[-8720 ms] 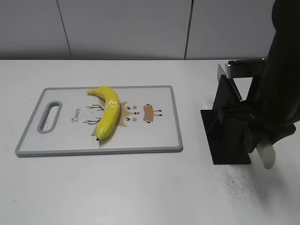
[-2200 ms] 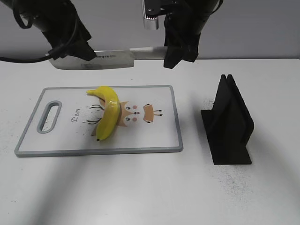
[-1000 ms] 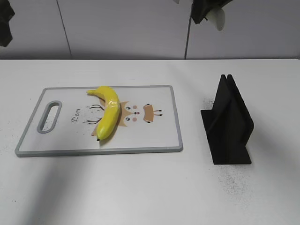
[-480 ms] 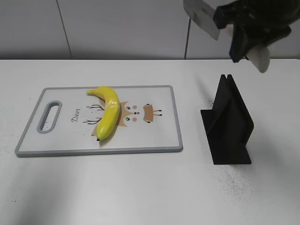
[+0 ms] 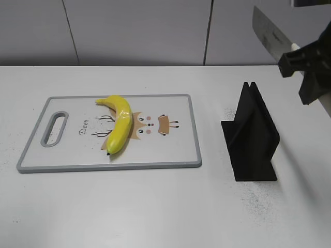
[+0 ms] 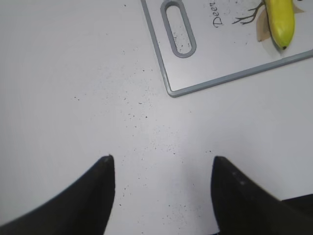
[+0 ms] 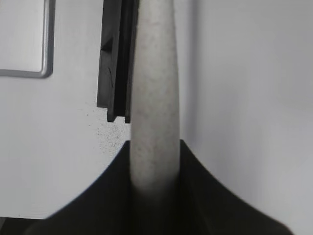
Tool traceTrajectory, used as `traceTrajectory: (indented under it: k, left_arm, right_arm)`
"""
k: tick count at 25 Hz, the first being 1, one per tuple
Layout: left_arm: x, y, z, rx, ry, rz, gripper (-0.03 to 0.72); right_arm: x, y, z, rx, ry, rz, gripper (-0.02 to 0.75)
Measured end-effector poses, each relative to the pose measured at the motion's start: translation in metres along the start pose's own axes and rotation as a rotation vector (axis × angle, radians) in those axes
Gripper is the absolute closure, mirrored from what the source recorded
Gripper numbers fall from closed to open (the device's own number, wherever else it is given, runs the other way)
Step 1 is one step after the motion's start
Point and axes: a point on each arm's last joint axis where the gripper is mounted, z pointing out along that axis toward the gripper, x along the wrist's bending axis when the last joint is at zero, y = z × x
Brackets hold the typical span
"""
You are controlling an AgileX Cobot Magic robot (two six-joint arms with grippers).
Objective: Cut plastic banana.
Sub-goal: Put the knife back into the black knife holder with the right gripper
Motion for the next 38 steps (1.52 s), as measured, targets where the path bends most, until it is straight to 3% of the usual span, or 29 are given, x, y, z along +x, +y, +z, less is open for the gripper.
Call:
traceTrajectory:
  k: [11,18,26,38]
  left_arm:
    - [-0.014,-0.095,-0.004,-0.144,0.015,-0.033,0.1]
    - [-0.022,-0.137,-0.005,-0.305,0.008,-0.048,0.1]
    - [-0.026,-0.154,0.004,-0.451,0.012,-0.055,0.1]
    - [-0.026,-0.154,0.003,-0.467,0.014,-0.055,0.1]
  right_arm:
    - [0.002,-0.015,0.024,0.007,0.037,0.022,0.579]
    - [0.003,-0.026,0.039,0.029,0.048,0.025,0.578]
    - [0.004,-0.032,0.053,0.039,0.048,0.034,0.578]
    - [0.009,-0.032,0.07,0.086,0.056,0.053,0.578]
